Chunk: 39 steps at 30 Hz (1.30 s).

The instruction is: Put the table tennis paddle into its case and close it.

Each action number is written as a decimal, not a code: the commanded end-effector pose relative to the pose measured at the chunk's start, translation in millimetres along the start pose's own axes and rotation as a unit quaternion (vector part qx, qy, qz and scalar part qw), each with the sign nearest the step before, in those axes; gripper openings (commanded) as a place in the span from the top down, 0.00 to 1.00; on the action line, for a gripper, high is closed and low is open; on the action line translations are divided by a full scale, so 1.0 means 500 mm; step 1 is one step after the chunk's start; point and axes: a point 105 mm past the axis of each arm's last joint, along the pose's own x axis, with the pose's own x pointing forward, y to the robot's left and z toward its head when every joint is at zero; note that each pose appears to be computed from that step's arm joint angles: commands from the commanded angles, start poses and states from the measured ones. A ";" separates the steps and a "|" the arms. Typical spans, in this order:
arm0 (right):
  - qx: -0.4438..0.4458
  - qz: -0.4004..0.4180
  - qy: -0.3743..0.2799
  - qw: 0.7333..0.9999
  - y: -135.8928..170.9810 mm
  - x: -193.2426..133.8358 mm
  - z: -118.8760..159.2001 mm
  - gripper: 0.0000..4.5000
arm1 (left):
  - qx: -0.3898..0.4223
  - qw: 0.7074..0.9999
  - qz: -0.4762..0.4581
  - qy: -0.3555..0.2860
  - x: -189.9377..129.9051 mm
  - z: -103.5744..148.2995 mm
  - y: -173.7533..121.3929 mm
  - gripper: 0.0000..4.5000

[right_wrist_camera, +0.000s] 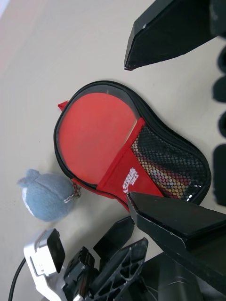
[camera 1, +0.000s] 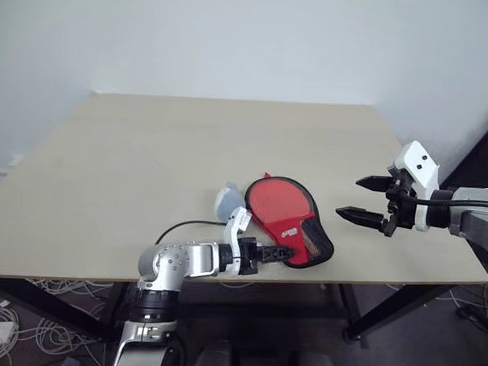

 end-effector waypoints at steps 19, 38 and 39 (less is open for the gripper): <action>-0.004 -0.010 -0.030 0.999 0.005 0.000 0.025 0.00 | -0.095 0.995 0.035 0.003 0.041 0.016 0.000 0.01; -0.009 -0.010 -0.031 0.999 0.002 0.000 0.030 0.00 | -0.123 0.989 0.081 0.018 0.038 -0.002 0.041 0.71; -0.010 -0.010 -0.031 0.999 0.001 -0.001 0.031 0.00 | -0.125 0.988 0.086 0.022 0.038 -0.005 0.046 0.80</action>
